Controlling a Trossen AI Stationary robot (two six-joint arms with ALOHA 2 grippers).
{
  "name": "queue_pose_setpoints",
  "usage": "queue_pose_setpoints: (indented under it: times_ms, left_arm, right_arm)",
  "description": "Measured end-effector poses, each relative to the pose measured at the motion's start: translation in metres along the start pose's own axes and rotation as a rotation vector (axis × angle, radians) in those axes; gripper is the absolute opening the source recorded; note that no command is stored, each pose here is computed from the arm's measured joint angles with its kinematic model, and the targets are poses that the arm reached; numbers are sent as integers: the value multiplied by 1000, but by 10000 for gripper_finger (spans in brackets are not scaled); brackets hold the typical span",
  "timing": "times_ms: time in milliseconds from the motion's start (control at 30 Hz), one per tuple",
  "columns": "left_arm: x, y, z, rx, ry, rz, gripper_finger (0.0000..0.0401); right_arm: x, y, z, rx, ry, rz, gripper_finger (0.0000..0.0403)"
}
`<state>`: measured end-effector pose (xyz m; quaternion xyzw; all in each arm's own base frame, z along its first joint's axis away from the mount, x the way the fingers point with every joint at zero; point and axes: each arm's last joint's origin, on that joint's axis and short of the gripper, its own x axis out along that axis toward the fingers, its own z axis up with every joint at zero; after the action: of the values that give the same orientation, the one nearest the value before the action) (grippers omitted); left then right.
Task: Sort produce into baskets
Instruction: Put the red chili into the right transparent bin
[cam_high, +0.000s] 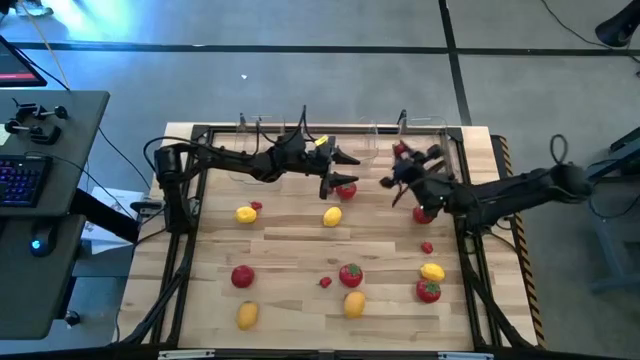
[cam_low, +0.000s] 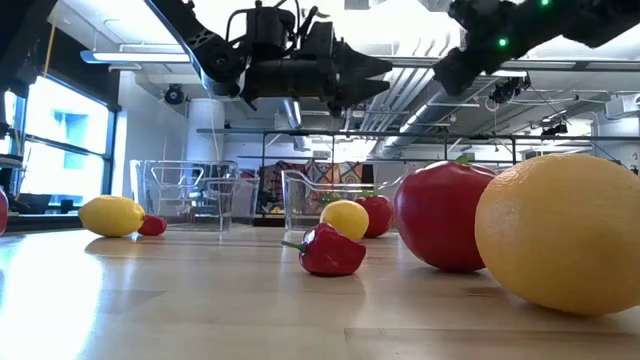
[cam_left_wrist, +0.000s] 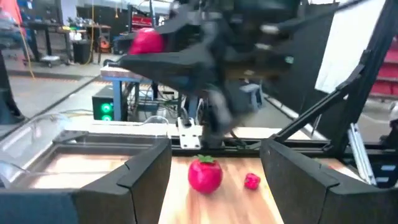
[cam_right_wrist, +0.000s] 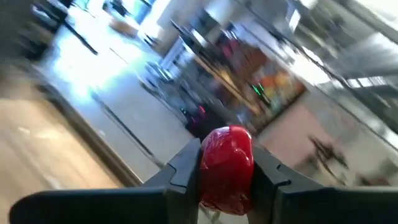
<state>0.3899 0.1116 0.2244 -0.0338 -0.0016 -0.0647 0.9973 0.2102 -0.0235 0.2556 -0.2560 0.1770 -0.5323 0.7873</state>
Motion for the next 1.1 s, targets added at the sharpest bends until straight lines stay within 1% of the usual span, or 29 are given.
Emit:
queue_pose_setpoints:
  times_ms: [67, 100, 167, 267, 333, 400, 533, 667, 800, 1000, 1100]
  left_arm:
    - [-3, -2, 3, 17, 2, -1, 235]
    - [-5, -3, 5, 25, 8, -1, 235]
    - [-8, -5, 10, 34, 35, 0, 235]
    - [-12, -9, 17, 53, 63, -2, 235]
    - [-14, -13, 21, 71, 74, -7, 235]
    - [-15, -17, 24, 98, 83, -16, 235]
    - [-15, -18, 24, 151, 97, -23, 235]
    - [-17, -13, 23, 148, 109, -7, 235]
    - [-19, -9, 23, 146, 107, 5, 235]
    - [-20, -7, 21, 128, 127, 8, 235]
    - [-20, -7, 20, 125, 134, 8, 235]
  right_arm:
    - [6, -11, -7, 43, 42, -22, 77]
    - [8, -16, -11, 61, 57, -13, 77]
    - [13, -25, -18, 117, 88, 58, 77]
    - [24, -40, -28, 213, 219, 213, 71]
    - [32, -49, -35, 248, 335, 272, 64]
    - [39, -54, -42, 252, 425, 301, 59]
    - [55, -64, -57, 294, 535, 321, 57]
    - [73, -72, -76, 345, 652, 330, 56]
    - [92, -76, -97, 385, 764, 311, 56]
    - [116, -71, -128, 429, 904, 331, 56]
    - [124, -66, -141, 443, 970, 318, 56]
